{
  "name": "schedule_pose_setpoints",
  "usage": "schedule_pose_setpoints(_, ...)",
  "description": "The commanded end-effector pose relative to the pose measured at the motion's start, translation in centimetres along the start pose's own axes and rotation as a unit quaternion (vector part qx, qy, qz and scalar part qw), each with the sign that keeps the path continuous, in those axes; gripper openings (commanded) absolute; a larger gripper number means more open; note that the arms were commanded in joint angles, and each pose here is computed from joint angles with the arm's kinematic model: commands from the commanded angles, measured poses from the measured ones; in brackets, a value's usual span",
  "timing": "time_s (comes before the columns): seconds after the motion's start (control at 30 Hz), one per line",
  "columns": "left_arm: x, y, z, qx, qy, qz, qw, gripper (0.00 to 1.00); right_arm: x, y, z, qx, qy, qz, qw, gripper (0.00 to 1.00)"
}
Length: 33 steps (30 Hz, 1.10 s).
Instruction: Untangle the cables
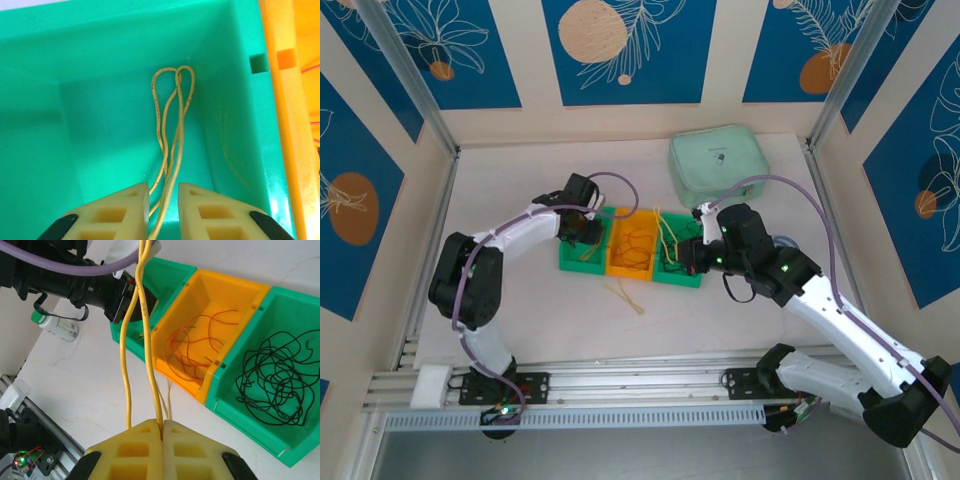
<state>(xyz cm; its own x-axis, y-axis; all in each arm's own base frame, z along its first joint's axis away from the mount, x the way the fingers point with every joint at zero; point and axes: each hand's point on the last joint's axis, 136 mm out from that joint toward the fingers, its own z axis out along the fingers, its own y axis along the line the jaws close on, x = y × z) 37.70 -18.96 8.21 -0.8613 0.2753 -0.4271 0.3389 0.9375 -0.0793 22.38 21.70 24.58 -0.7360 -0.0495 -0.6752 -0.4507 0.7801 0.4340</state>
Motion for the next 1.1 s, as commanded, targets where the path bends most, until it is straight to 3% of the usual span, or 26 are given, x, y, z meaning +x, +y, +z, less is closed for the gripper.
schedule_pose_setpoints(0.0, -1.2, 0.0, -3.0, 0.012, -0.028, -0.011, 0.999, 0.2, -0.5, 1.4, 0.1, -0.023, 0.0, 0.007, 1.0, 0.03)
schedule_pose_setpoints(0.3, -1.4, -1.9, -11.7, 0.087, -0.157, -0.049, 0.983, 0.2, -0.4, 5.0, 4.4, -0.063, 0.023, 0.005, 0.998, 0.02)
schedule_pose_setpoints(0.6, 3.4, -0.9, -19.9, 0.113, -0.296, -0.092, 0.944, 0.23, -0.6, 7.0, 9.7, -0.072, 0.015, 0.049, 0.996, 0.03)
schedule_pose_setpoints(0.7, 4.8, -0.5, -21.2, 0.107, -0.308, -0.093, 0.941, 0.28, -0.8, 7.0, 11.7, -0.053, 0.002, 0.063, 0.997, 0.06)
schedule_pose_setpoints(0.77, 5.5, -0.6, -21.4, 0.112, -0.308, -0.092, 0.94, 0.48, -0.9, 7.0, 13.2, -0.034, -0.002, 0.067, 0.997, 0.07)
schedule_pose_setpoints(0.8, 5.7, -0.8, -21.4, 0.117, -0.306, -0.09, 0.94, 0.51, -0.9, 7.0, 13.8, -0.024, -0.002, 0.07, 0.997, 0.08)
schedule_pose_setpoints(1.07, 6.1, -2.3, -21.3, 0.157, -0.323, -0.055, 0.932, 0.52, -0.9, 7.0, 19.8, 0.019, 0.01, 0.115, 0.993, 0.08)
